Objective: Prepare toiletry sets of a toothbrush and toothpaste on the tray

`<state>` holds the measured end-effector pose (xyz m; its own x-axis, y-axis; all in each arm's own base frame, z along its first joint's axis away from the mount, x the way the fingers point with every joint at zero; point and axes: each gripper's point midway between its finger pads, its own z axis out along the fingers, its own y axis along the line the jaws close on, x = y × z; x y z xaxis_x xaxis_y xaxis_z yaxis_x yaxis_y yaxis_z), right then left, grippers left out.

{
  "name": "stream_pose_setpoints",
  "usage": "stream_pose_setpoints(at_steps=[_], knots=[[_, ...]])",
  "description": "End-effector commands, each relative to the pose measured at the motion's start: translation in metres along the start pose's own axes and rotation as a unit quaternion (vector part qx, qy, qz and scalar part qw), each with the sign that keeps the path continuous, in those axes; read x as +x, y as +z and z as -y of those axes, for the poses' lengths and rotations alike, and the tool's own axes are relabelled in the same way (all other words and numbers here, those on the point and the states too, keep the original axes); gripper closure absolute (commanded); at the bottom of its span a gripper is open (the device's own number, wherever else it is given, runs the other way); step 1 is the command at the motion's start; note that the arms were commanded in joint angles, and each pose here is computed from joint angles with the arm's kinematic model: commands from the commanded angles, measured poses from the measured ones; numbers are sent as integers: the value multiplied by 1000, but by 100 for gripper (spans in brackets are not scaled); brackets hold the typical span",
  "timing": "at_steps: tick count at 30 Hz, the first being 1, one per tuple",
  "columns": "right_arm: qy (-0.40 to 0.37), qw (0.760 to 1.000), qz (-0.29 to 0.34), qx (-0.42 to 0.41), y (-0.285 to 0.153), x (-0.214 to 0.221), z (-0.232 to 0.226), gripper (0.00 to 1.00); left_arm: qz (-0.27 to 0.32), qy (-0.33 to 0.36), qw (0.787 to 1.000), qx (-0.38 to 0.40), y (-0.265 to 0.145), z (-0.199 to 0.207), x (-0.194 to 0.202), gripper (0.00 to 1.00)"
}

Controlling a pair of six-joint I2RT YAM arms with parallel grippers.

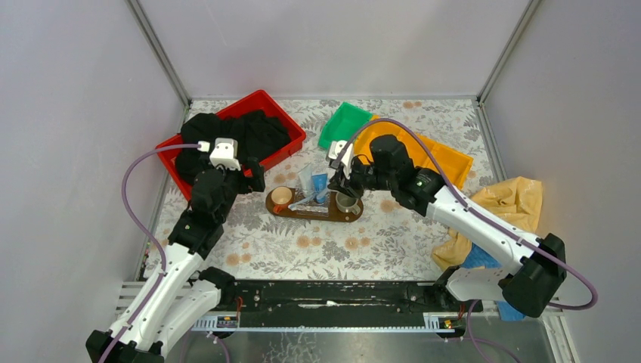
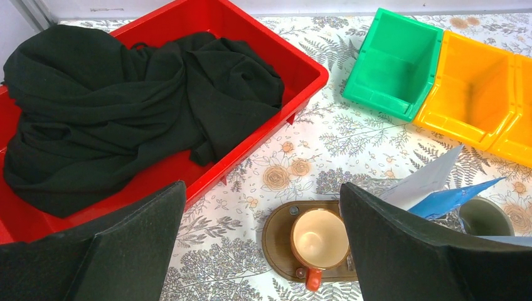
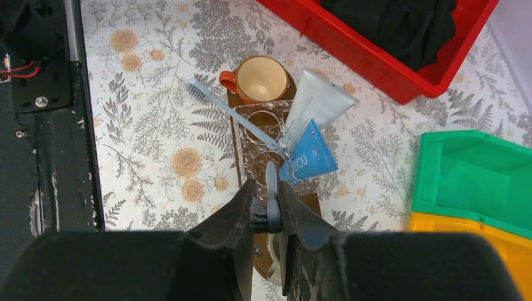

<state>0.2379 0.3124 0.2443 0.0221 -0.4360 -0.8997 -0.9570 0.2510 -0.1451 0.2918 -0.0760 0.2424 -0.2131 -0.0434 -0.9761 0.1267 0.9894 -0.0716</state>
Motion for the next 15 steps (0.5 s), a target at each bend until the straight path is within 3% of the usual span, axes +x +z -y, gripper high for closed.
stream_pose_setpoints(at_steps=[1, 15], knots=[[1, 1000, 18, -7, 5, -3, -4, 100, 32, -1, 999, 5, 2, 1, -14, 0], [15, 1000, -1, -4, 37, 16, 3, 100, 37, -3, 999, 11, 0, 2, -17, 0]])
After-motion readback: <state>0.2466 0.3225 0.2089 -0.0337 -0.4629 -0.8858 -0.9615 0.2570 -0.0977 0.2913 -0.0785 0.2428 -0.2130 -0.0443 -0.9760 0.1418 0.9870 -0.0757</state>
